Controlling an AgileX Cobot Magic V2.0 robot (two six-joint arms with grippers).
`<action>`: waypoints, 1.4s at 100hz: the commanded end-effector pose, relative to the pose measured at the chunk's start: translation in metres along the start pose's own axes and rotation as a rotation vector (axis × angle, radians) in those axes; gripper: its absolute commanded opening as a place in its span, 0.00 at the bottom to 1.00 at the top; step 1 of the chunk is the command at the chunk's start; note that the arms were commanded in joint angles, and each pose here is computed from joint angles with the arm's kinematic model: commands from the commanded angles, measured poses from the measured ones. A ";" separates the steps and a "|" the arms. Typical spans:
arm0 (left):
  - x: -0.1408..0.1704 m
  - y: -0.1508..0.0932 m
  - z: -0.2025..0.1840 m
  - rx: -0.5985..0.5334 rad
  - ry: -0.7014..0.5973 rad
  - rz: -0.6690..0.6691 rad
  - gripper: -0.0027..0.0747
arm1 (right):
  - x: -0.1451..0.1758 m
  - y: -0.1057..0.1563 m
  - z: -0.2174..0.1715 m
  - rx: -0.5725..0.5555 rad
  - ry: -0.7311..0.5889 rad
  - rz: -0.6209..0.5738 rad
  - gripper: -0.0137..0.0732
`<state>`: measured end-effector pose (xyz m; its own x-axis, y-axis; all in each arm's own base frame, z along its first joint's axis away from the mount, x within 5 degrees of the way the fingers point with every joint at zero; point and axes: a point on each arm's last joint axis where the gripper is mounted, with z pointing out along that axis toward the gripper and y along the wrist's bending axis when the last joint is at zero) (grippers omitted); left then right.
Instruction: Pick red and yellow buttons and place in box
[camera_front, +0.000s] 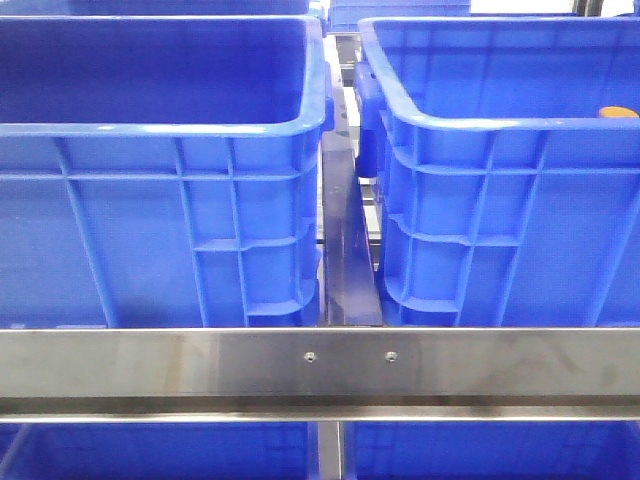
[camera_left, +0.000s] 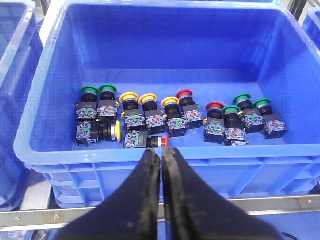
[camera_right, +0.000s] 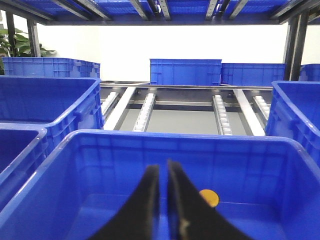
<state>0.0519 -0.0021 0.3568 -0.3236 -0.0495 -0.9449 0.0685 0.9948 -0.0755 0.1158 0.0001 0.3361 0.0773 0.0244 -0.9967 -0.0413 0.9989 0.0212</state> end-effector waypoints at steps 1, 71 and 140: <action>-0.013 -0.002 -0.003 0.020 -0.088 -0.016 0.01 | -0.011 0.002 0.000 -0.018 -0.044 0.049 0.08; -0.013 -0.002 -0.003 0.020 -0.088 -0.016 0.01 | -0.012 0.004 0.000 -0.047 -0.052 0.049 0.08; -0.003 -0.003 0.013 0.031 -0.354 0.086 0.01 | -0.012 0.004 0.000 -0.047 -0.052 0.049 0.08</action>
<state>0.0633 -0.0019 0.3480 -0.1502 0.0194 -0.9885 0.0743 0.9972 0.0083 0.1156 0.0025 0.3367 0.0832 0.0247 -0.9962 -0.0677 0.9975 0.0191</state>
